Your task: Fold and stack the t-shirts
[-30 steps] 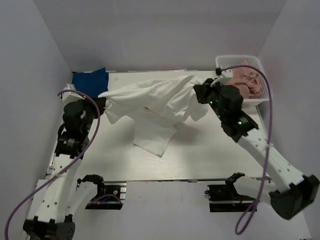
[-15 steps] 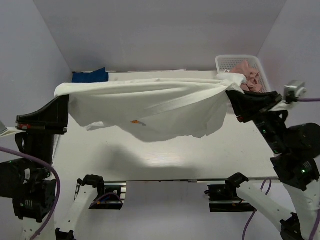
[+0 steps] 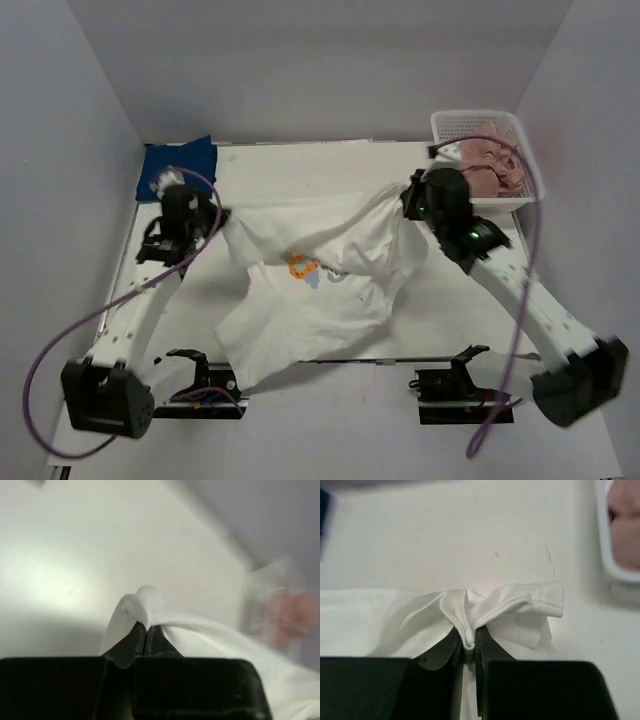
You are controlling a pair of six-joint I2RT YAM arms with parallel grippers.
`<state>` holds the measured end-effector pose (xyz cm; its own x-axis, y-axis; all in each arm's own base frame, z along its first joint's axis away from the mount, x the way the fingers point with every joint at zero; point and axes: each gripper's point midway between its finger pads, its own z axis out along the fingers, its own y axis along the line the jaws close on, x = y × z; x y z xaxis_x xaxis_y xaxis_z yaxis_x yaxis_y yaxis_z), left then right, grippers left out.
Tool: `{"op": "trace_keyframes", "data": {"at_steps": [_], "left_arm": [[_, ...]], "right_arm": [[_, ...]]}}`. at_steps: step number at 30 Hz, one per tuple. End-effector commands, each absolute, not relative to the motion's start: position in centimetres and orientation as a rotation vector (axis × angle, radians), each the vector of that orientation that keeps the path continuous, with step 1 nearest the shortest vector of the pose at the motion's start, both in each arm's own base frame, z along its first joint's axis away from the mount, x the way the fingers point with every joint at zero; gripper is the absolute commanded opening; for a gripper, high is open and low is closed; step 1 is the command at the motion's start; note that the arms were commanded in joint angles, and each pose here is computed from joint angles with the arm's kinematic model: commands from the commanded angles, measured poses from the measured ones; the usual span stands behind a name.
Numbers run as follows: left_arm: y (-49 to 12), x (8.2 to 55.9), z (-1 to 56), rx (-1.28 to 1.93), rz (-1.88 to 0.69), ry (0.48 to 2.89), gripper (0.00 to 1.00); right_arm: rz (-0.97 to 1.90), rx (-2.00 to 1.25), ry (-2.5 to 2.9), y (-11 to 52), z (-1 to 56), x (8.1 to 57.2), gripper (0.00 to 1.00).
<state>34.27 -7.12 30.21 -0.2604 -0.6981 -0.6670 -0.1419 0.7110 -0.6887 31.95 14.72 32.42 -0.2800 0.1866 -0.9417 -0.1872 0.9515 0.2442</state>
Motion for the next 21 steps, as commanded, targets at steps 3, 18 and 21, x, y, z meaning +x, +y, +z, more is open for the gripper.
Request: {"op": "trace_keyframes", "data": {"at_steps": [3, 18, 21], "left_arm": [[-6.1, 31.4, 14.0, -0.866, -0.410, 2.201, 0.54], [-11.5, 30.3, 10.3, -0.475, -0.587, 2.462, 1.00], [-12.4, 29.9, 9.3, -0.432, -0.594, 2.500, 1.00]], "right_arm": [[0.125, 0.089, 2.157, 13.5, 18.9, 37.0, 0.53], [0.501, -0.080, 2.484, 18.9, 9.3, 28.0, 0.90], [0.548, -0.062, 2.551, 19.1, 6.4, 25.3, 0.90]]}}
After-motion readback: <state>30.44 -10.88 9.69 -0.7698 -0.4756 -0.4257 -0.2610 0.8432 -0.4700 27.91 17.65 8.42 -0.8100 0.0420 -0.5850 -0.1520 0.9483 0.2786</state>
